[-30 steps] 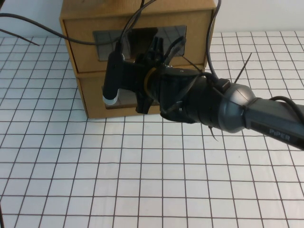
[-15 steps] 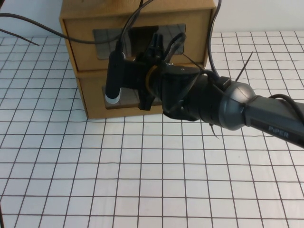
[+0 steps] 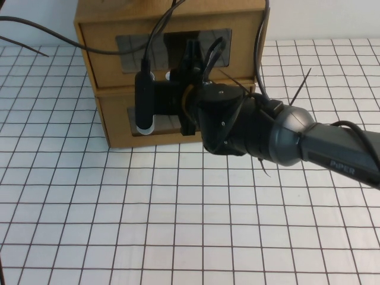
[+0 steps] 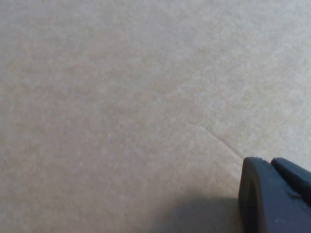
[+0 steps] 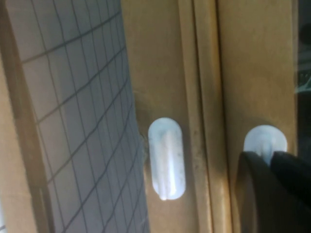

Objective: Open the shoe box
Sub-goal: 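Pull the top drawer of the cardboard box fully open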

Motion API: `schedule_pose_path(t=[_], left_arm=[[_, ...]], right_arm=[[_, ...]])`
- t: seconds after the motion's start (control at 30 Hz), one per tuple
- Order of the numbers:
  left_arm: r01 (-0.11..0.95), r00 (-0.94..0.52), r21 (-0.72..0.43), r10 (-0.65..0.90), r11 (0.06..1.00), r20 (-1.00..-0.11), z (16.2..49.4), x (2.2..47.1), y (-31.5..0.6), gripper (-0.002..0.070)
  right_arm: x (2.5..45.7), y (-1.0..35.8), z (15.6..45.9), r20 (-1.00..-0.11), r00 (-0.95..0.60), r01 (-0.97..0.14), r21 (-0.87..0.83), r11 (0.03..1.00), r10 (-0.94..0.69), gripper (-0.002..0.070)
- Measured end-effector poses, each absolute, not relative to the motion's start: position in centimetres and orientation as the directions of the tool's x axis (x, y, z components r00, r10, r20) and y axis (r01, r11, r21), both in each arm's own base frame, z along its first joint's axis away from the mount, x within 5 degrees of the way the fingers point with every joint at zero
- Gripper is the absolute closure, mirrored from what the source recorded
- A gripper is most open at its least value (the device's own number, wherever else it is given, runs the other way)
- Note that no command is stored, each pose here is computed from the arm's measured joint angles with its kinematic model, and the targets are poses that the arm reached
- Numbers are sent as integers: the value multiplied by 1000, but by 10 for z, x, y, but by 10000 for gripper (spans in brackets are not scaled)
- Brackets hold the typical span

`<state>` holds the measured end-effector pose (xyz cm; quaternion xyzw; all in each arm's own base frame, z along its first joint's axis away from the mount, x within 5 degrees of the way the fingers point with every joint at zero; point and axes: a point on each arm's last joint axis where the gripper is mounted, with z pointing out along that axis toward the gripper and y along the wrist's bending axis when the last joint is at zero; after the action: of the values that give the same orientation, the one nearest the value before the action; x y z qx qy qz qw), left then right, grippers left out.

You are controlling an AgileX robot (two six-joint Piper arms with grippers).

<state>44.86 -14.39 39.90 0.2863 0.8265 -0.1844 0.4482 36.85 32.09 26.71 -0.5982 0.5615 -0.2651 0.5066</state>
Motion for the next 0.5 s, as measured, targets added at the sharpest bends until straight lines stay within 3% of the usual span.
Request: schedule_pose_path(t=[0.5], left_arm=[[637, -476, -98, 289, 765, -831, 398, 446, -145, 677]], right_arm=[[336, 320, 269, -214, 190, -406, -906, 122, -958, 666]])
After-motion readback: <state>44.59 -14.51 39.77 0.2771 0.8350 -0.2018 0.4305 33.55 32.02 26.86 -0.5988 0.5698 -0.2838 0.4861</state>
